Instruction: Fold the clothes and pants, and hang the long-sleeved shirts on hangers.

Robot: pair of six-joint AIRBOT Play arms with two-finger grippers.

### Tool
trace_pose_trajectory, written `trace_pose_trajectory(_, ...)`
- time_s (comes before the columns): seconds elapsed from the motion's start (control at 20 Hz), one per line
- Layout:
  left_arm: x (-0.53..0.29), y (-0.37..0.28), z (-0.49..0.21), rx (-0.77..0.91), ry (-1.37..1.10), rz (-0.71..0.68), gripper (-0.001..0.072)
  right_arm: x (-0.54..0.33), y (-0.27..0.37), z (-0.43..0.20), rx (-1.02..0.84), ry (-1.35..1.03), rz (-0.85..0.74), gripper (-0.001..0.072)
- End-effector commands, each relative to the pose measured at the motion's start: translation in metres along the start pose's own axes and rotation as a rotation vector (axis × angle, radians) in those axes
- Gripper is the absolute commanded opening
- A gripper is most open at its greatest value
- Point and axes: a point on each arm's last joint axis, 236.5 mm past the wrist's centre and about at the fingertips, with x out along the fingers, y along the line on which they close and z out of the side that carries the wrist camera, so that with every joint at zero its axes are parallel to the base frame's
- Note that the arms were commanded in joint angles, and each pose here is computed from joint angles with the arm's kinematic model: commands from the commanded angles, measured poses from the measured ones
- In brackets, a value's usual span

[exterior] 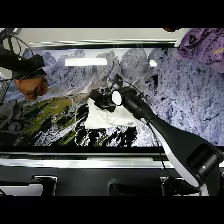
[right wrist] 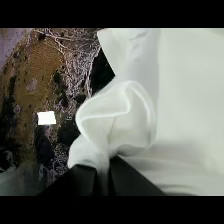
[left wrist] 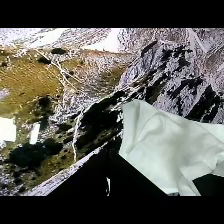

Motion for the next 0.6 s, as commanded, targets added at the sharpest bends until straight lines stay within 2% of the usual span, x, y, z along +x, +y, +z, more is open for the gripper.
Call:
trace_pose_trajectory(0.0,-0.001,0.003,0.000,-0.004,0.000,0.004,0.0018,0.011,0.003,0.003,-0.019,-0.015,0.023,0.0152)
trace_pose_trajectory(0.05,-0.001,0.003,0.000,-0.004,0.001,0.004,0.0018,0.011,0.007,0.005,-0.034,-0.025,0.042,0.0201)
trace_pose_trajectory(0.15,-0.001,0.003,0.000,-0.004,0.001,0.004,0.0018,0.007,0.017,0.003,-0.051,-0.013,0.082,0.0465)
trace_pose_trajectory(0.2,-0.001,0.003,0.000,-0.004,0.001,0.004,0.0018,0.001,0.021,0.005,-0.088,-0.010,0.099,0.0500)
trace_pose_trajectory(0.4,-0.001,0.003,0.000,-0.004,0.001,0.004,0.0018,-0.044,0.024,0.022,-0.176,-0.012,0.112,0.0500)
trace_pose_trajectory(0.55,-0.001,0.003,0.000,-0.004,0.001,0.004,0.0018,-0.094,-0.004,0.062,-0.222,-0.034,0.060,0.0501)
